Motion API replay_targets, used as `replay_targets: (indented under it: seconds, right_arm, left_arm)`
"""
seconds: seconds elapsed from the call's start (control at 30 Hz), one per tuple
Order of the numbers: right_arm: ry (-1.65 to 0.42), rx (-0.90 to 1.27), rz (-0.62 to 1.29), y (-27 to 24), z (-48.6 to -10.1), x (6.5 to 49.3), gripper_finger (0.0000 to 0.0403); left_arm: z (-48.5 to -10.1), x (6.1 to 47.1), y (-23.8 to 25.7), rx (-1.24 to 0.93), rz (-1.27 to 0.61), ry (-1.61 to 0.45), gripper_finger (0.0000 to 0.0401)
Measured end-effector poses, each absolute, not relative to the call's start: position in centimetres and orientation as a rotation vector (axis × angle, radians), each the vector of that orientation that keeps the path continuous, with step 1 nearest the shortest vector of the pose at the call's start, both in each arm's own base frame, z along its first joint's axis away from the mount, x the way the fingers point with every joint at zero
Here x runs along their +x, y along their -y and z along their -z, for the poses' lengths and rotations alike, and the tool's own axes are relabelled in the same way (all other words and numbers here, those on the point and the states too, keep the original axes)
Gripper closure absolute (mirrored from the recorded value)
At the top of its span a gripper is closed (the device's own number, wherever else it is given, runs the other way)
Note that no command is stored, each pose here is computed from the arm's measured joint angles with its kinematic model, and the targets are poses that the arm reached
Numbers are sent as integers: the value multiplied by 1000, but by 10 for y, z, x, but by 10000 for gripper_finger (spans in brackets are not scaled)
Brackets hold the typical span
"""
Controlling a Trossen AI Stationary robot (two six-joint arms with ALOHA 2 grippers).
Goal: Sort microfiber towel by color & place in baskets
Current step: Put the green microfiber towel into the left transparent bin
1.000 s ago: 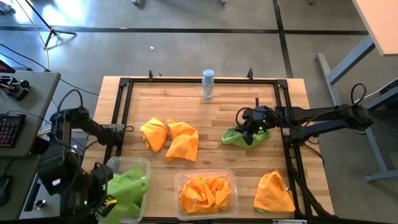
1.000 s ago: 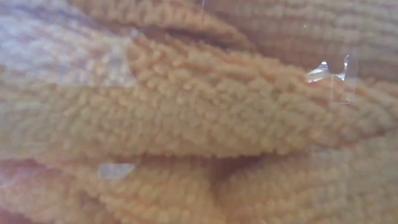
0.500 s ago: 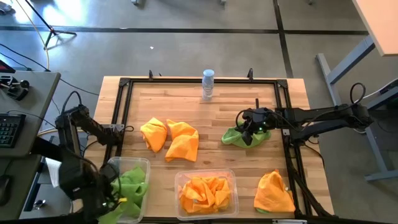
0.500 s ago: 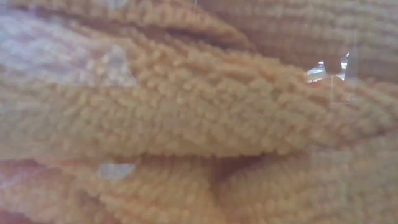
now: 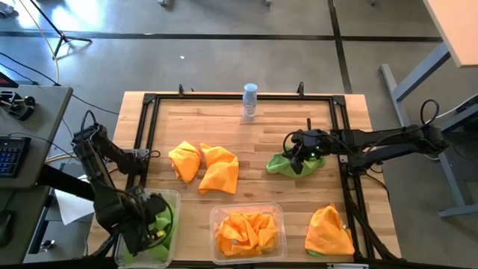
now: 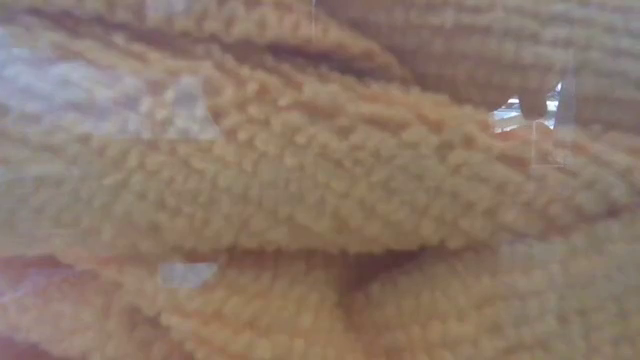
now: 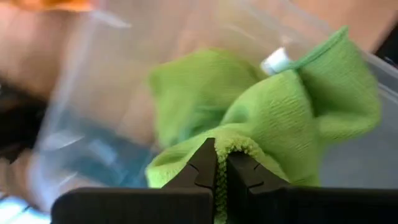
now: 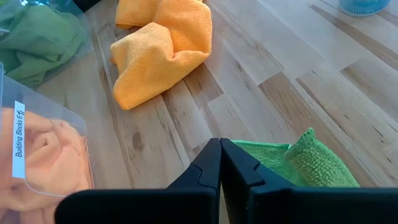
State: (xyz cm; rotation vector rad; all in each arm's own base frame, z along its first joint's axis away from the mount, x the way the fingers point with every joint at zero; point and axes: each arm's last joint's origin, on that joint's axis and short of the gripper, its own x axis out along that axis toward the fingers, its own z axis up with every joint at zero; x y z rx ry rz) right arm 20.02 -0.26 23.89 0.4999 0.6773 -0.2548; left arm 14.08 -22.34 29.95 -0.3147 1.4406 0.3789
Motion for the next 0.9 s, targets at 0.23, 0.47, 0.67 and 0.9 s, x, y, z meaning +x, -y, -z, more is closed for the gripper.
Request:
replay_targets:
  seconds: [0.23,0.47,0.67,0.9]
  right_arm:
    - [-677,500,255,3,-239,200,403]
    - [-677,499,254,3,-239,200,403]
    - [-676,509,258,3,-239,200,403]
    - [-675,526,264,3,-239,200,403]
  left_arm:
    - [-264,133,241,-242,-166,-1420,401]
    - [-233,118,239,-201,-211,-1421,401]
    - [-210,116,240,-215,-166,-1400,401]
    - [-192,114,235,-217,-164,-1399,401]
